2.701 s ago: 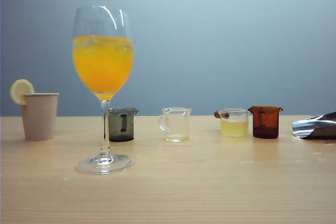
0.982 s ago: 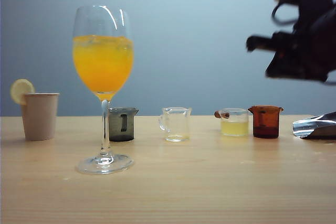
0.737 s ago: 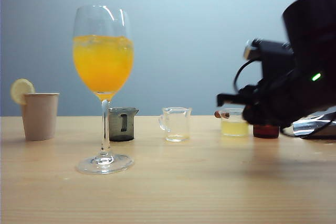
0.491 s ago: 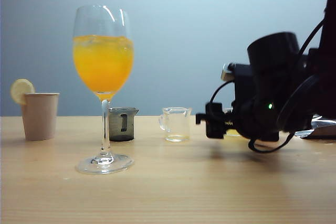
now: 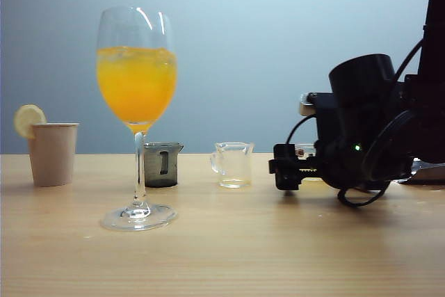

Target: Pick up the third measuring cup from the left, pour the pineapple juice inside into the goblet, and finally put the measuring cup back in its original place.

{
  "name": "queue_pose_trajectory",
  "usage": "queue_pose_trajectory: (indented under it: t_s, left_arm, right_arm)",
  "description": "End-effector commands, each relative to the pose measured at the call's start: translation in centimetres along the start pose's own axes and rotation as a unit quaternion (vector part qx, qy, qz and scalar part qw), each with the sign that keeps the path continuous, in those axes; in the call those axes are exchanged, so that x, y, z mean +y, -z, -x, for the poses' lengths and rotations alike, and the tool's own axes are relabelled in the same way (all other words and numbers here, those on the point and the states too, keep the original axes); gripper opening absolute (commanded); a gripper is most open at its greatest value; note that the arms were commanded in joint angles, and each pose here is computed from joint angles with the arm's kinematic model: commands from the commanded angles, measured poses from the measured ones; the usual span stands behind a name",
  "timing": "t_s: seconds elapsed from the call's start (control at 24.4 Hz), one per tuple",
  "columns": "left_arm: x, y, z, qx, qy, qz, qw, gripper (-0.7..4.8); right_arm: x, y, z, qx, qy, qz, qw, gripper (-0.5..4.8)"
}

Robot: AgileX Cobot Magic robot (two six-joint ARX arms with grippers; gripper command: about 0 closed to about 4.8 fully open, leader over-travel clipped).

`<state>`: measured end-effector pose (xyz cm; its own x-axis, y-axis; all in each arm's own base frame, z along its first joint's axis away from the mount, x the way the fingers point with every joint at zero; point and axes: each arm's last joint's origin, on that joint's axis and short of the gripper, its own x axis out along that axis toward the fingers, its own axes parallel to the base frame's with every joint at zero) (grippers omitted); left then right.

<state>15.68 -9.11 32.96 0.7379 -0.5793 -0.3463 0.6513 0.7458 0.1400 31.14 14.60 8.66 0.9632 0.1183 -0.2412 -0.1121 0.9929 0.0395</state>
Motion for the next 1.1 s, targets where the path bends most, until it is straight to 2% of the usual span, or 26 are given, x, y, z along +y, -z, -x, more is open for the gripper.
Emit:
queue_pose_trajectory:
  t_s: [0.04, 0.33, 0.49, 1.1]
  left_arm:
    - [0.0, -0.1, 0.1, -0.004, -0.001, -0.002, 1.0, -0.05]
    - [0.0, 0.0, 0.1, 0.002, 0.0, -0.001, 1.0, -0.05]
    - [0.0, 0.3, 0.1, 0.015, 0.003, 0.001, 1.0, -0.05]
    - [-0.2, 1.0, 0.1, 0.052, 0.01, 0.007, 0.999, -0.05]
  right_arm:
    - [-0.4, -0.7, -0.5, -0.014, 0.009, -0.006, 1.0, 4.79]
    - [-0.5, -2.3, -2.8, -0.032, -0.002, 0.002, 0.999, 4.79]
    - [-0.2, -2.0, -3.9, -0.017, -0.001, 0.028, 0.999, 4.79]
    - [0.3, -1.6, -6.1, -0.021, -0.012, 0.026, 0.999, 4.79]
